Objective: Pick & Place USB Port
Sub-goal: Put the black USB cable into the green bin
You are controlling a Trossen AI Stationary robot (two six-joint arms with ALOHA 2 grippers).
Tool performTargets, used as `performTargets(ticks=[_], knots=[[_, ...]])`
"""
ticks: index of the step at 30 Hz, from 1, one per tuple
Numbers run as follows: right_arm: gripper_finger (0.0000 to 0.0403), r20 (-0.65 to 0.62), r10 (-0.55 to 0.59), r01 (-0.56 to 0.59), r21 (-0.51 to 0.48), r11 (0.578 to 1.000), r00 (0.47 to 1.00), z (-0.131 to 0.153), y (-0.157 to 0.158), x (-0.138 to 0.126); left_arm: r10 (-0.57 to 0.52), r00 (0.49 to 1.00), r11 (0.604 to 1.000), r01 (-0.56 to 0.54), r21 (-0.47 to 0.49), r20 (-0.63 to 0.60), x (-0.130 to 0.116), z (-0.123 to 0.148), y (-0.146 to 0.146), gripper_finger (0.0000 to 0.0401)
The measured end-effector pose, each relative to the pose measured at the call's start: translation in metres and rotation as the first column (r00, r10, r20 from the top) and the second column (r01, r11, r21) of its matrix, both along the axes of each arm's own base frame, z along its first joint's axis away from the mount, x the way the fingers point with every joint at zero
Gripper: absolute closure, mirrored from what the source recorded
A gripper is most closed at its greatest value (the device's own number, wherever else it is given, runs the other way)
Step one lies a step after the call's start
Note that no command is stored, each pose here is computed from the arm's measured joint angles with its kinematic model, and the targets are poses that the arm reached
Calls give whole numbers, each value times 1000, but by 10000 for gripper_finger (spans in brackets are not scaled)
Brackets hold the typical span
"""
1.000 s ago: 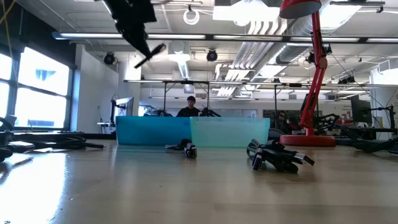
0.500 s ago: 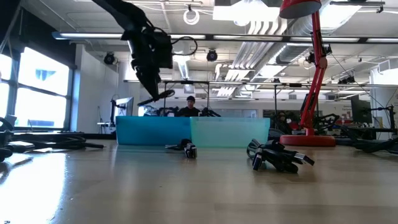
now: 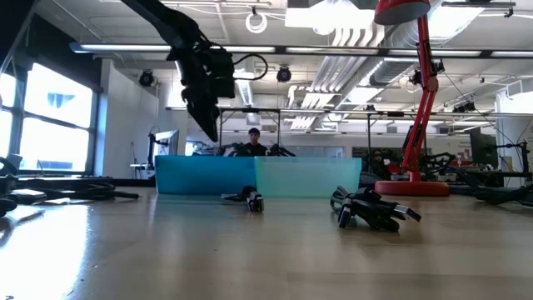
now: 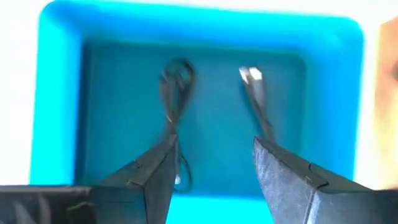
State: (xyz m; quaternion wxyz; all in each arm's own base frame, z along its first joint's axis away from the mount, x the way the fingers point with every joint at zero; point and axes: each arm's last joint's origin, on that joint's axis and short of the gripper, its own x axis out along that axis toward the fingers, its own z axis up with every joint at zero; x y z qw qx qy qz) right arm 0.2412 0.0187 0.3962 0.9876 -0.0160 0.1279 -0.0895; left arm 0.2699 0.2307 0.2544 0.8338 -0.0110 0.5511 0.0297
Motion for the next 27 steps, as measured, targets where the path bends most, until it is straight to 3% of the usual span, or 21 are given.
performTargets(ticks=[8, 12, 18, 23, 25, 27], knots=[[202, -17, 14, -15, -69, 998, 1000, 0, -1, 0, -12, 988, 978, -20, -207, -153, -45, 36, -42, 196], [201, -20, -5, 3, -84, 996, 1000, 0, -6, 0, 23, 988, 962, -64, -265, -154, -64, 61, -65, 196], [201, -26, -24, 22, -94, 995, 999, -1, -15, 1, -48, 996, 979, 32, -203, -75, -81, 96, -113, 196], [201, -49, -25, 19, -120, 993, 998, -2, -18, 0, -136, 989, 987, 130, -95, -56, -93, 115, -152, 196], [202, -52, -17, 11, -119, 993, 999, -2, -19, 0, -115, 986, 993, 111, -38, -121, -99, 118, -165, 196], [202, -53, -6, 0, -114, 993, 999, -2, -20, 0, -16, 980, 998, 29, 61, -201, -103, 118, -174, 196]])
